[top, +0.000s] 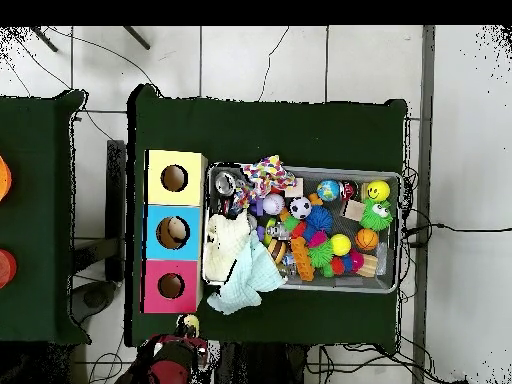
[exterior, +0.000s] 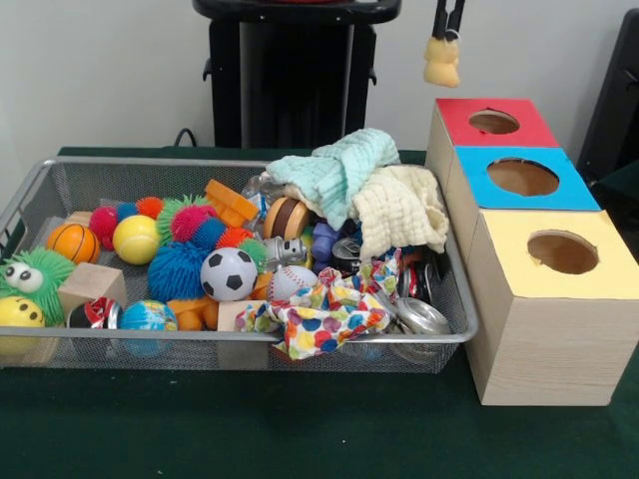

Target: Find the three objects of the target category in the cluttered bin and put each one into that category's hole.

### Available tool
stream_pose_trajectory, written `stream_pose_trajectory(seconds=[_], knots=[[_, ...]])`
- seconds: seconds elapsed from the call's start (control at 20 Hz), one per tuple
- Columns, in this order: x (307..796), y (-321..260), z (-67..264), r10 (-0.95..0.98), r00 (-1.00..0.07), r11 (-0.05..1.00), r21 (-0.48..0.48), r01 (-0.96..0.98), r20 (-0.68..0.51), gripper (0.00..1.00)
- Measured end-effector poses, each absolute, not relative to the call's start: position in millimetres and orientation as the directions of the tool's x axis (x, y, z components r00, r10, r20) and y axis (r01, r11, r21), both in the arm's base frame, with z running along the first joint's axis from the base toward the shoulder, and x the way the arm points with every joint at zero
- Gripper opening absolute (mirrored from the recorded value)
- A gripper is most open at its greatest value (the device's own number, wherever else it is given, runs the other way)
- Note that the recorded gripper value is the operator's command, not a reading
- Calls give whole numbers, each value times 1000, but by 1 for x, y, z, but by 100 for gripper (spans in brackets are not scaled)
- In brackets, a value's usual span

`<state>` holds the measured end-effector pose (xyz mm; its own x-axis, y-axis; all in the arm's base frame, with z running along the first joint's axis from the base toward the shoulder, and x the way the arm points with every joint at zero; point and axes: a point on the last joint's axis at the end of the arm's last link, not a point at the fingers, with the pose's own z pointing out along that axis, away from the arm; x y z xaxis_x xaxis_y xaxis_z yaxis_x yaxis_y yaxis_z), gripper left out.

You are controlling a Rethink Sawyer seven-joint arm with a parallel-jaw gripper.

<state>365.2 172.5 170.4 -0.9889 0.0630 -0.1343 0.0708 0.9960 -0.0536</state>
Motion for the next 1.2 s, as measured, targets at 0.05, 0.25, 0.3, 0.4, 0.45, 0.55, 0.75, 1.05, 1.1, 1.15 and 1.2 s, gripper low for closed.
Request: stream_pose_trajectory(seconds=[0.05, 0.25, 0.3, 0.4, 0.45, 0.55, 0.75, 1.05, 1.1, 1.15, 1.2], knots=[[367, 174, 170, 60, -989, 996, -52, 67, -136, 0], [379, 181, 169, 44, -990, 998, -46, 50, -136, 0], [381, 182, 169, 40, -990, 998, -46, 47, -136, 0], [385, 187, 167, 27, -990, 998, -46, 33, -137, 0], [388, 191, 167, 18, -990, 999, -46, 25, -140, 0], [390, 198, 165, 0, -990, 999, -48, 7, -143, 0], [394, 216, 159, -48, -988, 998, -52, -41, -146, 0], [399, 229, 153, -76, -986, 996, -56, -69, -147, 0], [399, 231, 152, -80, -986, 996, -56, -72, -146, 0], [399, 232, 151, -83, -986, 996, -57, -75, -145, 0], [399, 234, 150, -85, -986, 995, -57, -78, -144, 0]])
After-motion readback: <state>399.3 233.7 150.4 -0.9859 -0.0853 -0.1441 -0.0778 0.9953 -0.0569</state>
